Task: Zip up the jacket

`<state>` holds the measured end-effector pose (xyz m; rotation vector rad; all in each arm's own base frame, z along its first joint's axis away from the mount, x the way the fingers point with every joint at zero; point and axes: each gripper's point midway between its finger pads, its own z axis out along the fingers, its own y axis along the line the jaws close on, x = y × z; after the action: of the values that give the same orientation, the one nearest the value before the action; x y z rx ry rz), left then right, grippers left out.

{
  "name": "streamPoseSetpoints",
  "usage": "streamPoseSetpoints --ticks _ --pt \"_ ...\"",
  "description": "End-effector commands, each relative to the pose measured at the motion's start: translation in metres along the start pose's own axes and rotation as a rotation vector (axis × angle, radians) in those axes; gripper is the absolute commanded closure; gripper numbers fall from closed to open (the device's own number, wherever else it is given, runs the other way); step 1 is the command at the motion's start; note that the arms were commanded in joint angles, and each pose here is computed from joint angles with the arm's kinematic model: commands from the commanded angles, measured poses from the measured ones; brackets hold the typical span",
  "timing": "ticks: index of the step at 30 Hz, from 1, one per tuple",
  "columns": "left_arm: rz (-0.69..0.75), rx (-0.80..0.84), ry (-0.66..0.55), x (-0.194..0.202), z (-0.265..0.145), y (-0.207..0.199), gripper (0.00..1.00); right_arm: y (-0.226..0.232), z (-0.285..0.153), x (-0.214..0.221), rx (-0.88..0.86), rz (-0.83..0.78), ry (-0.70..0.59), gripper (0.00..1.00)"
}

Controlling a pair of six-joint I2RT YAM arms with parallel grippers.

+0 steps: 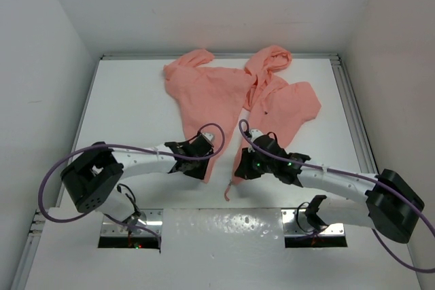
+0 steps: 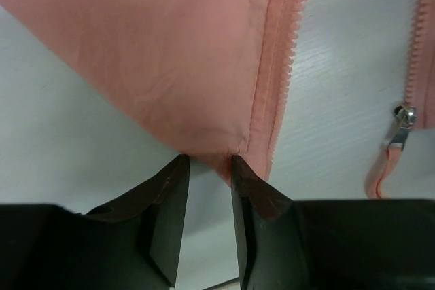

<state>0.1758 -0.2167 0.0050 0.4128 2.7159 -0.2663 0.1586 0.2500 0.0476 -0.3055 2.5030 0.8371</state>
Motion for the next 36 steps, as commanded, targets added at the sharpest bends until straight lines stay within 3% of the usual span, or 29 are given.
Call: streamPoseSetpoints --ticks 1,4,5,6,7,11,15,18,19,20,22,24,25,26,29,36 --pt "-0.002 0.045 -0.024 -0.01 0.006 -0.016 0.7 0.012 0.002 -0.013 -0.039 0.016 -0.061 1.0" --pt "-0.005 0.063 -0.009 -0.006 0.015 -0.021 0.72 0.012 0.003 -0.013 -0.041 0.024 -0.065 0.94" --pt "-0.009 0.06 -0.004 -0.004 0.018 -0.02 0.77 0.012 0.003 -0.013 -0.038 0.03 -0.066 0.91" --pt "-0.025 0.068 -0.014 -0.006 0.02 -0.023 0.93 0.011 0.003 -0.013 -0.031 0.033 -0.068 0.89" --pt "-0.037 0.065 -0.025 -0.009 0.02 -0.023 1.0 0.01 0.002 -0.013 -0.03 0.033 -0.069 0.85" --pt "-0.147 0.103 -0.176 -0.038 0.004 -0.03 1.0 0.01 0.001 -0.022 -0.005 0.025 -0.09 0.65" --pt "-0.316 0.27 -0.41 -0.084 -0.04 -0.051 1.0 0.018 -0.005 -0.039 0.004 0.055 -0.135 0.6" --pt "-0.437 0.414 -0.597 -0.114 -0.079 -0.058 1.0 0.035 -0.009 -0.06 -0.024 0.113 -0.17 0.64" --pt "-0.463 0.439 -0.663 -0.124 -0.094 -0.056 1.0 0.039 -0.008 -0.064 -0.029 0.122 -0.172 0.8" --pt "-0.495 0.471 -0.708 -0.13 -0.103 -0.056 1.0 0.052 -0.009 -0.077 -0.065 0.146 -0.194 0.87" --pt "-0.519 0.507 -0.799 -0.141 -0.123 -0.052 1.0 0.064 -0.009 -0.082 -0.108 0.159 -0.184 0.98" --pt "-0.545 0.545 -0.86 -0.147 -0.135 -0.05 1.0 0.081 -0.016 -0.1 -0.174 0.184 -0.245 0.99" --pt "-0.55 0.558 -0.877 -0.148 -0.14 -0.05 1.0 0.084 -0.019 -0.104 -0.193 0.195 -0.263 0.96" --pt "-0.547 0.563 -0.885 -0.149 -0.143 -0.05 1.0 0.089 -0.025 -0.109 -0.226 0.22 -0.296 0.78" --pt "-0.541 0.58 -0.888 -0.146 -0.142 -0.05 1.0 0.092 -0.03 -0.11 -0.269 0.273 -0.329 0.49" --pt "-0.533 0.618 -0.859 -0.141 -0.136 -0.057 1.0 0.1 -0.031 -0.106 -0.369 0.328 -0.332 0.47"
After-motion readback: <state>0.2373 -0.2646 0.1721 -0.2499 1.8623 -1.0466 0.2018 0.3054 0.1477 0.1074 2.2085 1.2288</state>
